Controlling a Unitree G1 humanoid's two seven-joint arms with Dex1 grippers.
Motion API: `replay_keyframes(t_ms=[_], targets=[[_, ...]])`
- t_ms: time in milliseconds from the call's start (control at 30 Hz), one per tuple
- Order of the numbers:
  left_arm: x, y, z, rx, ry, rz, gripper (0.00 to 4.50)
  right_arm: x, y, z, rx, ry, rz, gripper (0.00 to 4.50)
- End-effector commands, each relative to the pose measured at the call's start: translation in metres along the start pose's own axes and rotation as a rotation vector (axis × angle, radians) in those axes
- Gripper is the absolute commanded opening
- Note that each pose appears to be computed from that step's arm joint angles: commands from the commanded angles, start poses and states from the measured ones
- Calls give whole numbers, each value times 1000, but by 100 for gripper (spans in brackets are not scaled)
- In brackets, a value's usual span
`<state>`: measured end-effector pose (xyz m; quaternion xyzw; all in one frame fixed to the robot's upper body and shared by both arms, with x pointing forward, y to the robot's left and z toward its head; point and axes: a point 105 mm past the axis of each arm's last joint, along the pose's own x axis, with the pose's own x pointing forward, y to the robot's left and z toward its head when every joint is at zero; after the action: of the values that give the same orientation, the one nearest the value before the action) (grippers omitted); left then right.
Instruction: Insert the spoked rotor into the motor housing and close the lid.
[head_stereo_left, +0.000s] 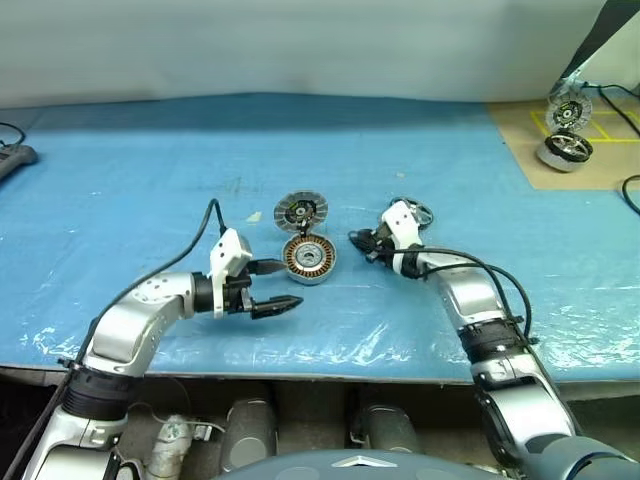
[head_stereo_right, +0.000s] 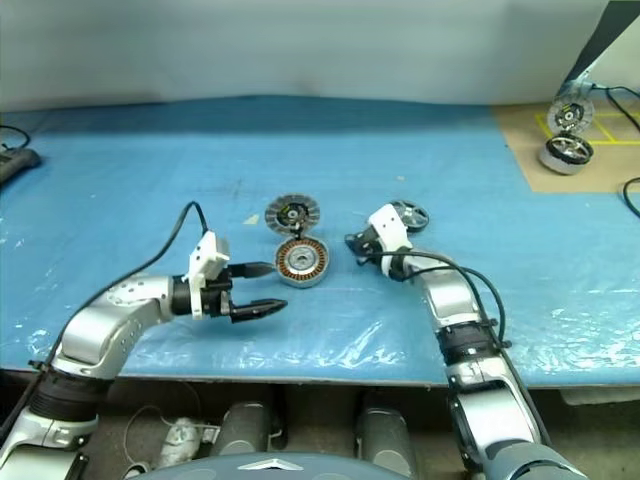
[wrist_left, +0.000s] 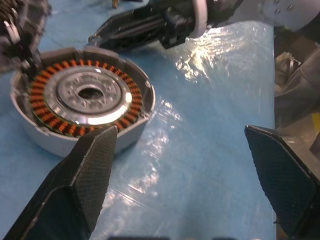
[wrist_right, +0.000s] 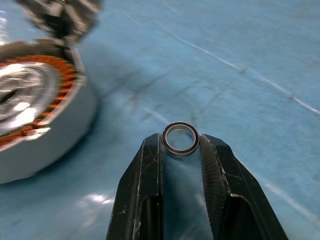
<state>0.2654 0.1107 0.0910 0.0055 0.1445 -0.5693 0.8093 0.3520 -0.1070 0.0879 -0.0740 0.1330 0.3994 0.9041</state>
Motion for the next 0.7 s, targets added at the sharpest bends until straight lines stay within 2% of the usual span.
replay_keyframes(t_ms=[33,200,433,567,700], targets=[[-5,-1,5,53,-5,-6,439,-10,34,43,-53,-104,168,65],[-5,6,13,79,-7,21,439,-5,65,56,-80,-96,322,65],[-14,10,19,75,-7,57,439,24,56,41,-118,-26,283,65],[-13,5,25,72,-7,68,439,29,55,35,-149,-1,289,65],[-13,4,12,53,7,89,439,29,61,30,-169,14,316,65]])
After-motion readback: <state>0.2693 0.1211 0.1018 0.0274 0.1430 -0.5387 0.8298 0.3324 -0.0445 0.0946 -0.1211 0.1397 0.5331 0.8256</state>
